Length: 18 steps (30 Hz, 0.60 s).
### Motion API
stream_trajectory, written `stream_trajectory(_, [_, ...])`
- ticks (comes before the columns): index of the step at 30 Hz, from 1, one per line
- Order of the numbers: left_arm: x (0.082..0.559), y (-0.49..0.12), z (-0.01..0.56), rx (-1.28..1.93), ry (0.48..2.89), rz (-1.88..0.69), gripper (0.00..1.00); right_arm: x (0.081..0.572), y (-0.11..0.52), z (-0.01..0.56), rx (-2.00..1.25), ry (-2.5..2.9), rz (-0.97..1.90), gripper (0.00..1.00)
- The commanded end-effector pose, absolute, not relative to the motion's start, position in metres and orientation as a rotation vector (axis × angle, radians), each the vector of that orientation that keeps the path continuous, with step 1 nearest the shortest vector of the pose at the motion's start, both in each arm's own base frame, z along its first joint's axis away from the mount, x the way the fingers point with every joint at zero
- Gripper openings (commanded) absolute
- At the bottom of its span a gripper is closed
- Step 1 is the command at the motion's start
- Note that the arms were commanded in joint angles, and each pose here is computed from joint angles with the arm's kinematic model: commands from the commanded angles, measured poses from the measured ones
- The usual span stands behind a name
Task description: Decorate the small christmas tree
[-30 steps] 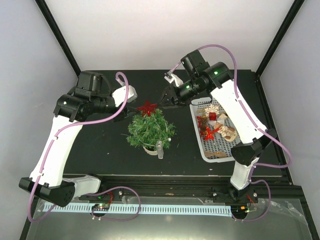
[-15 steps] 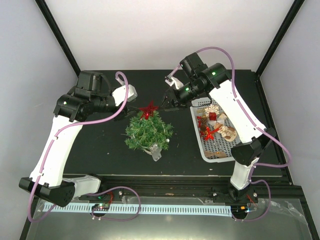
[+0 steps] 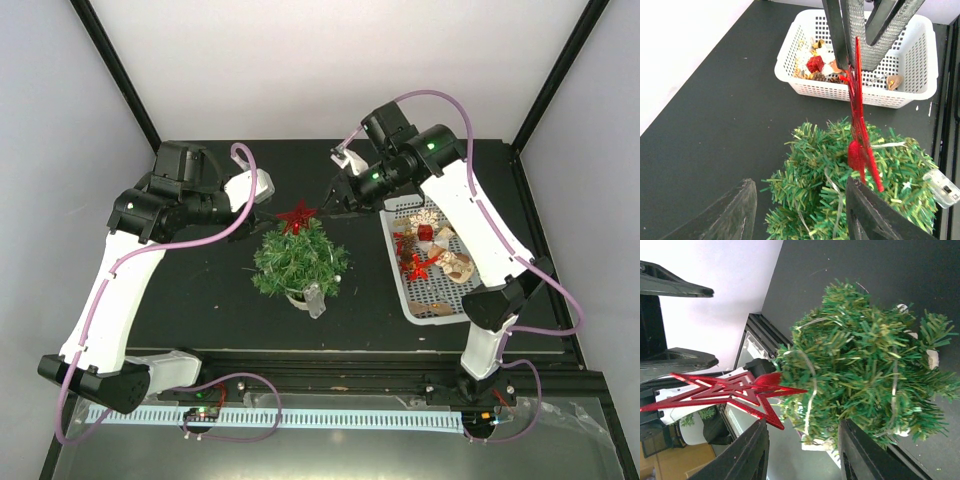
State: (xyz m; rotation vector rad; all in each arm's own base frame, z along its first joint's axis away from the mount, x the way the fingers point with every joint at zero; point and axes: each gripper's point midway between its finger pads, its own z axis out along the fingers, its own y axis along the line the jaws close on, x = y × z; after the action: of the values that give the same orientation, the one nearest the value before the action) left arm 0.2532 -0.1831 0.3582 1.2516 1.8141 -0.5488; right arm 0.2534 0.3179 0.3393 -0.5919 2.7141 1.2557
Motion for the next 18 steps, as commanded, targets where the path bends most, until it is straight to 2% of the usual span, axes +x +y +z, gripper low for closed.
stream_trajectory(1, [0.254,-0.185,0.364,1.232,1.798,-0.574,0.50,0.252,0.315,0.361,-0.605,2.635,1.247,0.41])
stream_trajectory(18, [0.250,-0.180,0.360,1.233,1.799,-0.563,0.50,0.257,0.300,0.396,-0.565,2.508,1.231,0.44])
